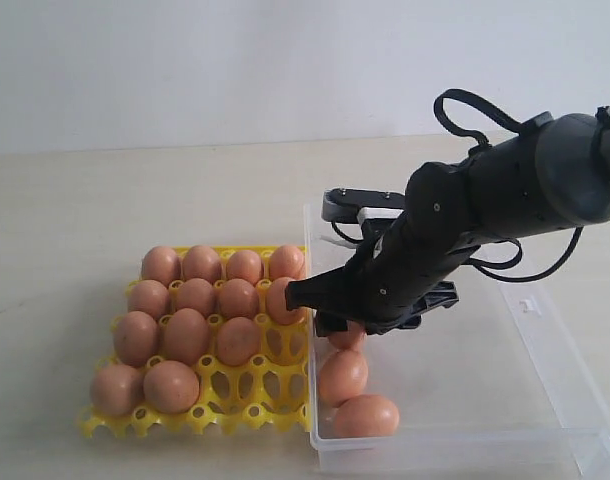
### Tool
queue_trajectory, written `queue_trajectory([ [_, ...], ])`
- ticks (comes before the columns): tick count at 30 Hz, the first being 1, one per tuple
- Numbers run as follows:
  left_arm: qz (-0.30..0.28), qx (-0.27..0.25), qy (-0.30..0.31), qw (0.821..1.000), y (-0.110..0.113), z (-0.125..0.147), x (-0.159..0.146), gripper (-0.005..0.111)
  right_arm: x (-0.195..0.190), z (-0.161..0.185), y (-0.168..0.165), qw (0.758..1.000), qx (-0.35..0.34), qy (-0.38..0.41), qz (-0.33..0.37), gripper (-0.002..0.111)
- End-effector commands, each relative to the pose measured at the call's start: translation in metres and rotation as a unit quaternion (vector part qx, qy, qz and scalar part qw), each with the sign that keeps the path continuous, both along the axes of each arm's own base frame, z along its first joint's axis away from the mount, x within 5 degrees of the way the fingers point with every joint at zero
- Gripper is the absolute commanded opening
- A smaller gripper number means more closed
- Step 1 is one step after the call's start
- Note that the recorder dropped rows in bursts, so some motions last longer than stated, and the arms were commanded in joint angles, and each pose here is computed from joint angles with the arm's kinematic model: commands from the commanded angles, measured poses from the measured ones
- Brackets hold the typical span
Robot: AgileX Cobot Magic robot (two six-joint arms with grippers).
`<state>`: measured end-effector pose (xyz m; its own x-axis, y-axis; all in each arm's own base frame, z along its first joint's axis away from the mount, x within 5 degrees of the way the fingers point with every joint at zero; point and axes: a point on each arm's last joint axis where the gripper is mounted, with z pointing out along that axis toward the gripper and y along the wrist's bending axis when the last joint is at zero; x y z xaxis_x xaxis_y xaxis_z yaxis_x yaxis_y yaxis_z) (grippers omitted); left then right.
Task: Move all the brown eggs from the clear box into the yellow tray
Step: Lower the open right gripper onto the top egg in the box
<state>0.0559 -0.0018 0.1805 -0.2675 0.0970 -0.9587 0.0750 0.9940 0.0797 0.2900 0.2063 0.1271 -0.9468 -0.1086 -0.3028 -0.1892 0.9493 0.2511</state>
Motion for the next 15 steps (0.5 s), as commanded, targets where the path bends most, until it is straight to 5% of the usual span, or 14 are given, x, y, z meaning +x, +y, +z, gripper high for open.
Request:
queue_trajectory([
  [1,-0.002,-0.004,-0.006,1.000,-0.0004,0.0023,0.0004,0.000,0.0082,0.0026,-0.0006,1.000,0.015,-0.022,-0.016,0.056],
  [15,-0.002,-0.004,-0.006,1.000,-0.0004,0.0023,0.0004,0.000,0.0160,0.0022,-0.0100,0.999,0.007,-0.038,-0.015,0.056],
])
